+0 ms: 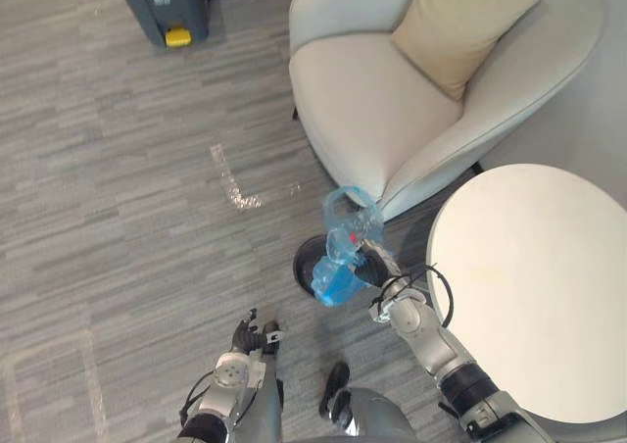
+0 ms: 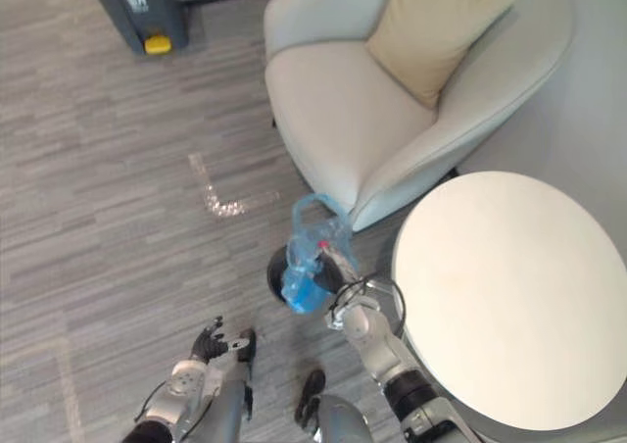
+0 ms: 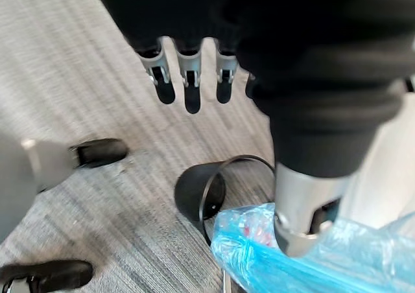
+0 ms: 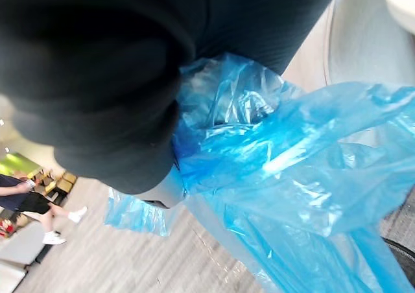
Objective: Gather rubbish on tea table into small bin, then transfer packed bag to large trash can.
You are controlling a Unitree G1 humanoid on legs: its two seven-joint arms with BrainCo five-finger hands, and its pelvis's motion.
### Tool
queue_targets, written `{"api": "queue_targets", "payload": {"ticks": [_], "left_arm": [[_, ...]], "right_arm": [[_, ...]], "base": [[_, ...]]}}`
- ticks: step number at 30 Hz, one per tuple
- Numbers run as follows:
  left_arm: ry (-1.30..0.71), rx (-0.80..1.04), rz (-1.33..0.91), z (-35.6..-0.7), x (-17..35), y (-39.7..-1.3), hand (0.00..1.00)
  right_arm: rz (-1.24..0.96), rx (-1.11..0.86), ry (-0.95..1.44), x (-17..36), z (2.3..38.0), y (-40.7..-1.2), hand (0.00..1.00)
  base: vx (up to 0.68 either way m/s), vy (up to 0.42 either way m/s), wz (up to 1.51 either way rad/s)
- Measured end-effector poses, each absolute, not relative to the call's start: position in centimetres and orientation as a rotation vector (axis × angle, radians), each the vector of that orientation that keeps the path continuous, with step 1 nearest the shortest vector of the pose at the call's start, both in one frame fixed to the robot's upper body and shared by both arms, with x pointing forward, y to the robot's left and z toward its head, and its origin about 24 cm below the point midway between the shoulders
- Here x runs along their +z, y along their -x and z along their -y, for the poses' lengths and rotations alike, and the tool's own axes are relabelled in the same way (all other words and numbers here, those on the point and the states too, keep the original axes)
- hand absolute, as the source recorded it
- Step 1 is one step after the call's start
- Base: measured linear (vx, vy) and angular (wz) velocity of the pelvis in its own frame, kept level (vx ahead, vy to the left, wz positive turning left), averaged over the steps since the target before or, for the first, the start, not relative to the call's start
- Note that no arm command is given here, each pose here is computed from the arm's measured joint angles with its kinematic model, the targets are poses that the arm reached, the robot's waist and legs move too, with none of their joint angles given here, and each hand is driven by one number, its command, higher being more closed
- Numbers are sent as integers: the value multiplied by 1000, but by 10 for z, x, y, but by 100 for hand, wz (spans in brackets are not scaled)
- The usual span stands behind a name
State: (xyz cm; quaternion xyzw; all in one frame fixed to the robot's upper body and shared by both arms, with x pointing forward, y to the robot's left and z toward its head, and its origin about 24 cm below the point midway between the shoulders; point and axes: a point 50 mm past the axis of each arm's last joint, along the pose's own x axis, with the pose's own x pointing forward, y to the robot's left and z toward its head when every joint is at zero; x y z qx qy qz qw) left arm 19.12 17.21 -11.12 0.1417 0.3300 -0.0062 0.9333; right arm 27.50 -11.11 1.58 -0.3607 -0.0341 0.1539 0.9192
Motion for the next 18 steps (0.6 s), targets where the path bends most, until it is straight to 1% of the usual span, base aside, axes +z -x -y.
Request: {"api": "queue_targets", "payload": {"ticks": [2,4,8,15,18], "left_arm": [[-291,-50,-655,-167,-109,-192,0],[-299,-91,-589,-161,-98,-197,0],[-301,-173,-467,-149,-78,-201,0],[-347,-255,-228,-142,-35,-218,0],[-358,-279,-178,-135,-28,-220,0]], "right_arm": [[52,337,756,11,117,-270,100],[29,367,787,7,125,-267,100],[85,421,849,16,134,-266,100],[109,563,957,12,132,-260,100],[131,591,977,14,131,-260,100]], "base": [[-59,19,-12],[-80,32,-3],[-90,33,-1],[-20,12,-10],[52,-4,-14]]}}
